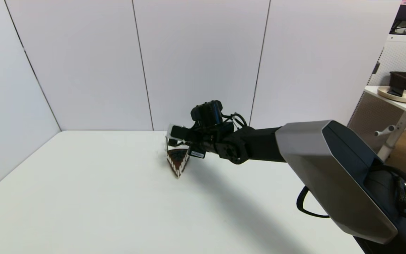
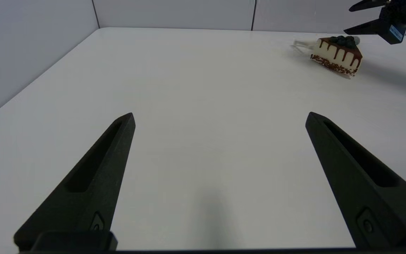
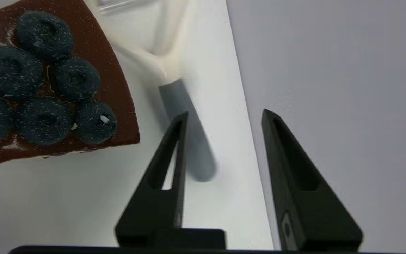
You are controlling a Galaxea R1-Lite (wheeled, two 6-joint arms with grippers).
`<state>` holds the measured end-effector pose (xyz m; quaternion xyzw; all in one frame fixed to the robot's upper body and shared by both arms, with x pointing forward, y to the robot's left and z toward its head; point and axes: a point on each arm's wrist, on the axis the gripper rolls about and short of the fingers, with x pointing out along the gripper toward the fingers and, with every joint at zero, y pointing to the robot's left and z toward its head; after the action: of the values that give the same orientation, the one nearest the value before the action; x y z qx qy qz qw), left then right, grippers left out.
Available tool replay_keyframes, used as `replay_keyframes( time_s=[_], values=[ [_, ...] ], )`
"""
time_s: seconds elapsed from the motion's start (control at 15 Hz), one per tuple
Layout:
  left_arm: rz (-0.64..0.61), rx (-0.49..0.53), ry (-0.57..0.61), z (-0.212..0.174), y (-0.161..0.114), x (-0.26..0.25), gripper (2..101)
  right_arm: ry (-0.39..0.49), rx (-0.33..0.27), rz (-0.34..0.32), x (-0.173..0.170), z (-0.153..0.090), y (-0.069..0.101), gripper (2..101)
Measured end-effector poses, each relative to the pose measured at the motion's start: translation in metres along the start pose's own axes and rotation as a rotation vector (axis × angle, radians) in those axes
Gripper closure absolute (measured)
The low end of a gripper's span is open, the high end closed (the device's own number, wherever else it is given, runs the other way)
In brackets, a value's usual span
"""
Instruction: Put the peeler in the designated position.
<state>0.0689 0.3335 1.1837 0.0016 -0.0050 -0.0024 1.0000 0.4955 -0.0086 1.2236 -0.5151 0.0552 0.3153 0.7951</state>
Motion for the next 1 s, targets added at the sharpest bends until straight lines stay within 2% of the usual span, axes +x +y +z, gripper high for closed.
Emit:
replay_keyframes(
  time_s=[0.27, 0.47, 0.6, 0.73, 0.87, 1.0],
  values=[
    [0.0, 0.0, 0.0, 0.0, 0.0, 0.0, 5.3, -0.003, 0.01, -0.009, 0.0, 0.0, -0.002, 36.7],
    [0.0, 0.0, -0.001, 0.0, 0.0, 0.0, 5.3, -0.014, 0.024, -0.029, -0.011, 0.004, -0.015, 26.1],
    [0.0, 0.0, -0.001, 0.0, 0.0, 0.0, 5.3, -0.017, 0.063, -0.057, -0.029, 0.005, -0.038, 21.2],
    [0.0, 0.0, -0.001, 0.0, 0.0, 0.0, 5.3, -0.028, 0.129, -0.098, -0.055, 0.007, -0.066, 17.6],
    [0.0, 0.0, 0.0, 0.0, 0.0, 0.0, 5.3, -0.045, 0.229, -0.126, -0.092, 0.008, -0.097, 14.5],
    [0.0, 0.0, 0.0, 0.0, 0.0, 0.0, 5.3, -0.101, 0.357, -0.132, -0.137, 0.008, -0.128, 12.2]
  ],
)
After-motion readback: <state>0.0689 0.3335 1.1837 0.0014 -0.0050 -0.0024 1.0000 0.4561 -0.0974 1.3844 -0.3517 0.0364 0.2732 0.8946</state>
